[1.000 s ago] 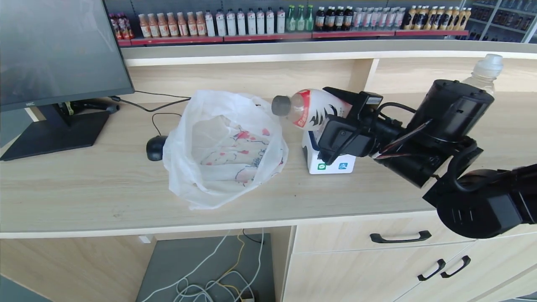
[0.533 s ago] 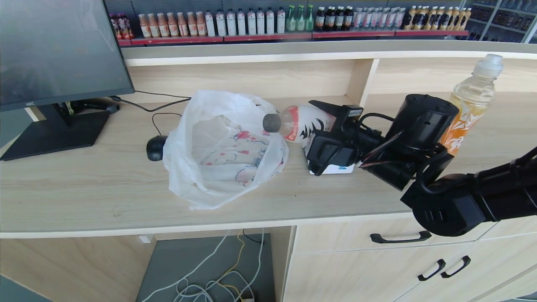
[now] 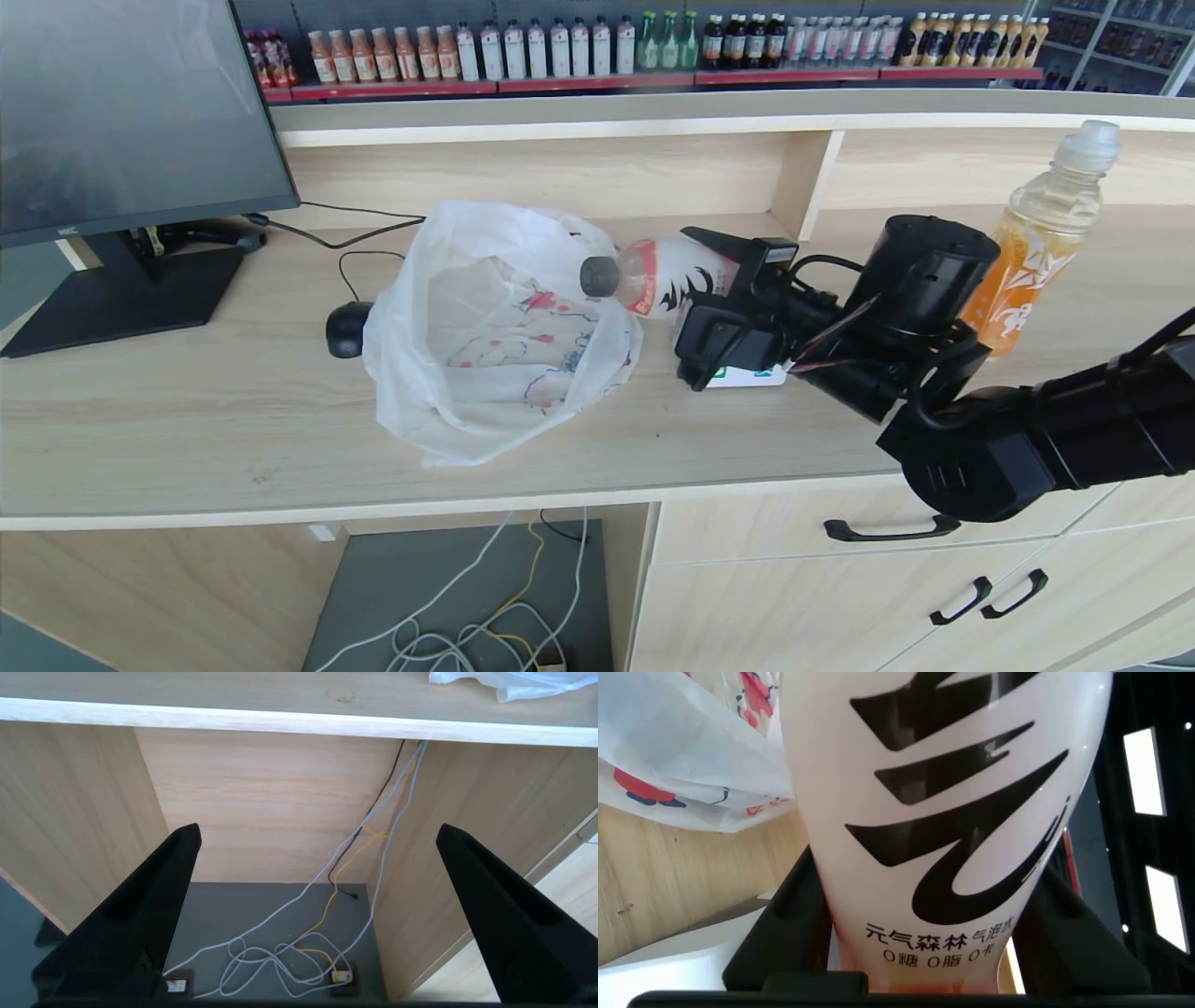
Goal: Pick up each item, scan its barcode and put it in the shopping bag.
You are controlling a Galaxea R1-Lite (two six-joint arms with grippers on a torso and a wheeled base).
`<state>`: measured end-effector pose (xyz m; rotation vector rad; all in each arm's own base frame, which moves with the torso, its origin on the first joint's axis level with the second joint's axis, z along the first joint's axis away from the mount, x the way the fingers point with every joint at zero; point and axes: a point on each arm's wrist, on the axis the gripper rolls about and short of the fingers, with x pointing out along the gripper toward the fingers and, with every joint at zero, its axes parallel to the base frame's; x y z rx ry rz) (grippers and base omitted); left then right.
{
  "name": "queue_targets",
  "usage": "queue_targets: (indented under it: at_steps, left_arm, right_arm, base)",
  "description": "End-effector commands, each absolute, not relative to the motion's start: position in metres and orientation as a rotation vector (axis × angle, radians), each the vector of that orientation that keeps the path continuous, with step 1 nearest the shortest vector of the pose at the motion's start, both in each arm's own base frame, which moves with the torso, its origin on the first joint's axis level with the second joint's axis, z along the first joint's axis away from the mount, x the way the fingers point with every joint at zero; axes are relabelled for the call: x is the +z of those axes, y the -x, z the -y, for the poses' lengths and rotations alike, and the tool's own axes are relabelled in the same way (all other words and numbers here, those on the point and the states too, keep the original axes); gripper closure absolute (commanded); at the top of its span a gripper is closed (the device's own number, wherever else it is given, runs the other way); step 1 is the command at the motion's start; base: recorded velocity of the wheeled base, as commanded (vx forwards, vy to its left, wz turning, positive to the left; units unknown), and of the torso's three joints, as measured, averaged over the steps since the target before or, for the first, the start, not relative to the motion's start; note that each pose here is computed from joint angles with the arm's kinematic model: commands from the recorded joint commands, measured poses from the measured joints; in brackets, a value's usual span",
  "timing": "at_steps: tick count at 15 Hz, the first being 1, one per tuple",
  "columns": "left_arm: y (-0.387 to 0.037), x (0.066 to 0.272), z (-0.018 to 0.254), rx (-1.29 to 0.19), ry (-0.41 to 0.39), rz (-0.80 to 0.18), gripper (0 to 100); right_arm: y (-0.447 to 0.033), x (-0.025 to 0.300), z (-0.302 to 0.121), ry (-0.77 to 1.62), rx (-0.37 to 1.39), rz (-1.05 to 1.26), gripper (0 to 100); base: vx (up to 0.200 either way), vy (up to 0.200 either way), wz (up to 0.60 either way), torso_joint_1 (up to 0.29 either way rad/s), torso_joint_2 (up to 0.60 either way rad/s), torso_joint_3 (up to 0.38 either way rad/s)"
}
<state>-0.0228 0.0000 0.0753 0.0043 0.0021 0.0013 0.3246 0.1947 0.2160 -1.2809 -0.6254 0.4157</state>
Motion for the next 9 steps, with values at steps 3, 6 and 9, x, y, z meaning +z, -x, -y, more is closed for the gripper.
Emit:
queue_targets:
  at_steps: [3, 6, 9]
  left_arm:
    - [0.0228, 0.0753, 0.0, 0.002, -0.005, -0.002, 0]
    - [0.0228, 0.0753, 0.0, 0.002, -0.005, -0.002, 0]
    - [0.0228, 0.0753, 0.0, 0.002, -0.005, -0.002, 0]
  right_arm:
    - [-0.3266, 0.2148, -0.1967, 1.279, 0.418, 0.625, 100]
    - [-0.3266, 0.2148, -0.1967, 1.277, 0.419, 0.624, 100]
    - [-0.3266, 0.2148, -0.1967, 1.277, 0.419, 0.624, 100]
  base:
    - [0.0, 0.0, 0.0, 0.0, 0.0, 0.0]
    - [0.0, 0.0, 0.0, 0.0, 0.0, 0.0]
    - [0.0, 0.0, 0.0, 0.0, 0.0, 0.0]
